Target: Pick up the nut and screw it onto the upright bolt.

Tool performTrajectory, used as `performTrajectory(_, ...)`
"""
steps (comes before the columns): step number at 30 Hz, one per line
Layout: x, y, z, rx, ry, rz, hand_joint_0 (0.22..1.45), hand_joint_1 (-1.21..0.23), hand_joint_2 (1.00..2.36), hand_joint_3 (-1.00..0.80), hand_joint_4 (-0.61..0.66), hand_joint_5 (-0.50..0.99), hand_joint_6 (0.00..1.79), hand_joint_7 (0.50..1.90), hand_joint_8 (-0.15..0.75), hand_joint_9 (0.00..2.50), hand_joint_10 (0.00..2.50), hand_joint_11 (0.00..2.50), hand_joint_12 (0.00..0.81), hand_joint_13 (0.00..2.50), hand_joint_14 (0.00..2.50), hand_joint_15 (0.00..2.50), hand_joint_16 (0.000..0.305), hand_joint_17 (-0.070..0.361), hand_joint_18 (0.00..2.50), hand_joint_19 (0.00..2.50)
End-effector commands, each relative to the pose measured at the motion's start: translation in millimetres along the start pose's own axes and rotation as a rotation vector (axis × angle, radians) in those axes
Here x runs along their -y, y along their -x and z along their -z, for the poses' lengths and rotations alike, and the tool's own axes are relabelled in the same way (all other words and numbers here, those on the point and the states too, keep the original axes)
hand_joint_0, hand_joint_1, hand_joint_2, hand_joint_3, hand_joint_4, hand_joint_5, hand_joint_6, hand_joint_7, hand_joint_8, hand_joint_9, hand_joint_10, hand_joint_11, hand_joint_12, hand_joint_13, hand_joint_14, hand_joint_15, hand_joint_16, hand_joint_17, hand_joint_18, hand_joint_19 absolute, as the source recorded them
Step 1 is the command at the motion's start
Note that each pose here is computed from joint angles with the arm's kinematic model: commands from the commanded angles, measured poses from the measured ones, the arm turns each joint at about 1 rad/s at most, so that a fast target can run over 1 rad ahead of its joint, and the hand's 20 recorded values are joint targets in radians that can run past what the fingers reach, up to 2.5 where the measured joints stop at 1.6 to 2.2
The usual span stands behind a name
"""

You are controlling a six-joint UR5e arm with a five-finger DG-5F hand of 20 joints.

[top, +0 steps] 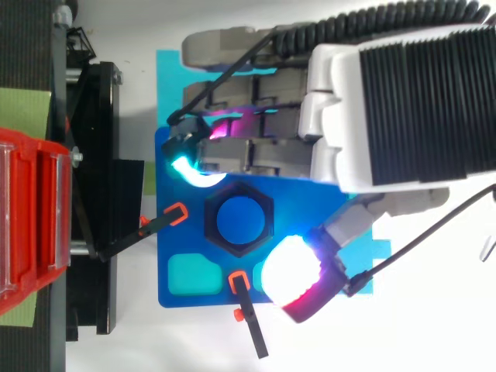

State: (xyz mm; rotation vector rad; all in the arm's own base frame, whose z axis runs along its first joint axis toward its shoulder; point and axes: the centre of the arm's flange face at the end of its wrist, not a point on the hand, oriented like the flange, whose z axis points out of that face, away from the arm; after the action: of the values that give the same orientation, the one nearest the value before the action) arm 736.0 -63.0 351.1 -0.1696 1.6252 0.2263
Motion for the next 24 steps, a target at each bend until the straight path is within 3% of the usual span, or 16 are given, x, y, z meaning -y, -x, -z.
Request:
performTrajectory(1,-9.9,0.0,-10.6,0.070,0.008,-0.014,0.49,-0.13,1.00,-0.50,0.18,-0.14,0.50,0.66,0.226,0.71,0.00,0.00,0.282,0.41,0.00,0.00,0.027,0.061,0.00,0.00)
performTrajectory(6,-18.8,-2.7,-11.9,0.046,0.001,-0.021,0.49,-0.13,1.00,-0.50,0.19,-0.14,0.50,0.68,0.230,0.69,0.00,0.00,0.286,0.39,0.00,0.00,0.028,0.062,0.00,0.00)
performTrajectory(12,-23.3,-4.4,-12.6,0.037,-0.002,-0.024,0.49,-0.12,1.00,-0.50,0.20,-0.13,0.50,0.74,0.238,0.69,0.00,0.00,0.289,0.37,0.00,0.00,0.027,0.061,0.00,0.00)
performTrajectory(19,-23.2,-4.5,-13.7,0.039,-0.040,-0.065,0.50,-0.12,1.00,-0.50,0.21,-0.12,0.50,0.75,0.244,0.69,0.00,0.00,0.288,0.37,0.00,0.00,0.027,0.061,0.00,0.00)
performTrajectory(21,-23.7,-14.8,-18.2,0.026,-0.056,-0.075,0.50,-0.12,1.00,-0.50,0.21,-0.12,0.50,0.76,0.246,0.69,0.00,0.00,0.288,0.37,0.00,0.00,0.027,0.061,0.00,0.00)
performTrajectory(24,-24.6,-17.8,-19.0,0.022,-0.055,-0.087,0.50,-0.12,1.00,-0.50,0.21,-0.12,0.50,0.77,0.245,0.69,0.00,0.00,0.289,0.37,0.00,0.00,0.027,0.061,0.00,0.00)
